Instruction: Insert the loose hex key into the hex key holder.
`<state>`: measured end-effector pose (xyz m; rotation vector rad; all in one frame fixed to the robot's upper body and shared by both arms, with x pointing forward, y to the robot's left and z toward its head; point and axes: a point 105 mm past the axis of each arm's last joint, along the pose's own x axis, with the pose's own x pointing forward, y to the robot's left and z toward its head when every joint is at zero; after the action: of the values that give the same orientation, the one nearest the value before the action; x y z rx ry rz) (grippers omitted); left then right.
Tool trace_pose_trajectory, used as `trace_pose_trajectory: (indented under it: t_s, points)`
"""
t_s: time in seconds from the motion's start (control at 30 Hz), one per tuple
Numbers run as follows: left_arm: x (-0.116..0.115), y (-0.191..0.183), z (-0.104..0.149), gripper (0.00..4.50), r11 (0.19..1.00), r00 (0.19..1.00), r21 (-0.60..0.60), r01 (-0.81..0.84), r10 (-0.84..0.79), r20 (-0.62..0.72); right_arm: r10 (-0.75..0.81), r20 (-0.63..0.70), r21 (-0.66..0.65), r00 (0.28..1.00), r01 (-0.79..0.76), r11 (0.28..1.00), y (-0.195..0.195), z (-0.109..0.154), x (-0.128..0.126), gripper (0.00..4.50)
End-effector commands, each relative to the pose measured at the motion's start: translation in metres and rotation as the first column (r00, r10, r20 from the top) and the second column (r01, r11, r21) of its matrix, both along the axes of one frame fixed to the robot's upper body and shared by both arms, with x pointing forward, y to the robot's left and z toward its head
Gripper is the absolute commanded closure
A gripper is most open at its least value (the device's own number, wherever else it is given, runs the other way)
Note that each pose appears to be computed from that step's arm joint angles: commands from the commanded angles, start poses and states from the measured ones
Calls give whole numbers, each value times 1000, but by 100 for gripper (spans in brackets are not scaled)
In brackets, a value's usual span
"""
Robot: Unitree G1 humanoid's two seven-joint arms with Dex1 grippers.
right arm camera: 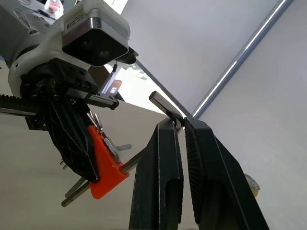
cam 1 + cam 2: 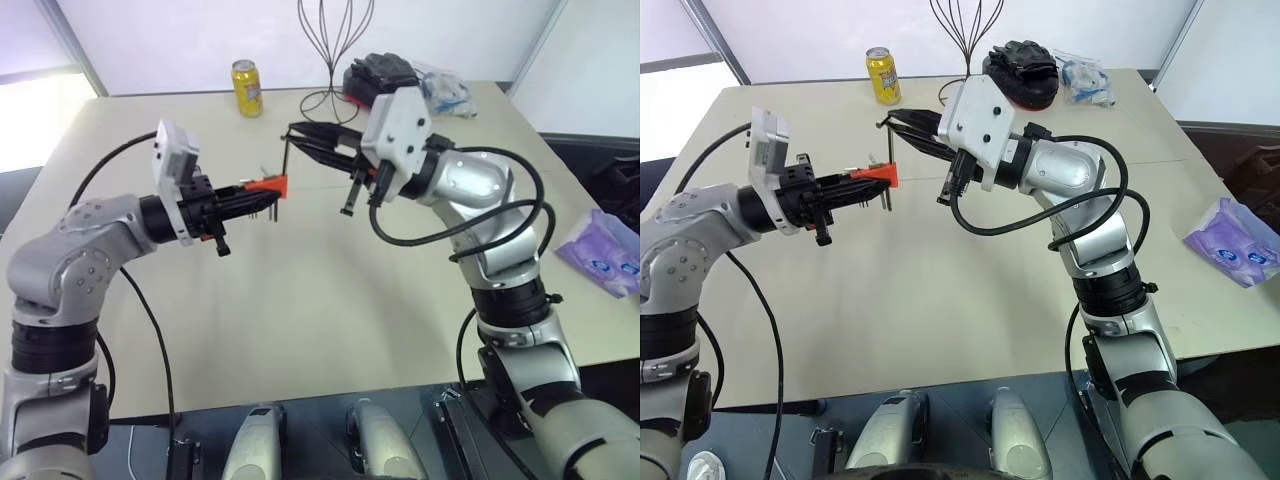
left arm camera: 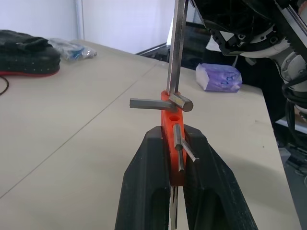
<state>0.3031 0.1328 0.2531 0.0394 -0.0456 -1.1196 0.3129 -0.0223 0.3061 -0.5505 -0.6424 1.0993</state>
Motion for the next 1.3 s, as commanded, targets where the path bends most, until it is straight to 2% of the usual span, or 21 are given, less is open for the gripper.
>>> trace_pose_trajectory:
  t_s: [0.03, 0.1, 0.13, 0.3, 0.47, 0.57, 0.77, 0.87, 1.0, 1.17, 1.3]
  points:
    - [-4, -2, 16, 450, 1000, 997, -11, 10, -9, 71, 21, 34, -4, 999, -21, 1000, 2, 4, -7, 411]
    - [-4, -2, 15, 450, 1000, 997, -13, 11, -10, 70, 24, 35, -5, 999, -24, 1000, 4, 3, -7, 349]
    - [-4, -2, 15, 450, 1000, 998, -13, 11, -10, 70, 25, 35, -8, 999, -25, 1000, 4, 3, -7, 302]
    - [-4, -3, 13, 450, 1000, 998, -16, 12, -11, 66, 38, 23, -30, 999, -37, 999, 6, -1, -8, 37]
    - [-2, -3, 8, 450, 1000, 998, -22, -5, 6, 55, 9, -42, -87, 999, -12, 996, -16, -16, -7, 37]
    - [4, -8, -4, 450, 999, 999, -17, -35, 35, 27, -59, -77, -130, 995, 49, 990, -39, -31, -4, 37]
    - [12, -30, -38, 450, 994, 995, -98, -52, 43, -92, -203, -107, -182, 973, 182, 966, -78, -36, -1, 37]
    - [20, -45, -56, 450, 986, 986, -155, -57, 31, -164, -240, -153, -245, 959, 199, 949, -96, -43, -10, 37]
    - [25, -66, -83, 450, 988, 971, -152, -15, -22, -238, -275, -197, -393, 941, 181, 902, -117, -56, -32, 37]
    - [31, -86, -112, 450, 989, 945, -149, 21, -68, -320, -278, -235, -376, 931, 176, 910, -122, -39, -51, 37]
    - [31, -98, -121, 450, 981, 918, -190, 44, -115, -380, -294, -218, -374, 931, 198, 906, -120, -33, -55, 37]
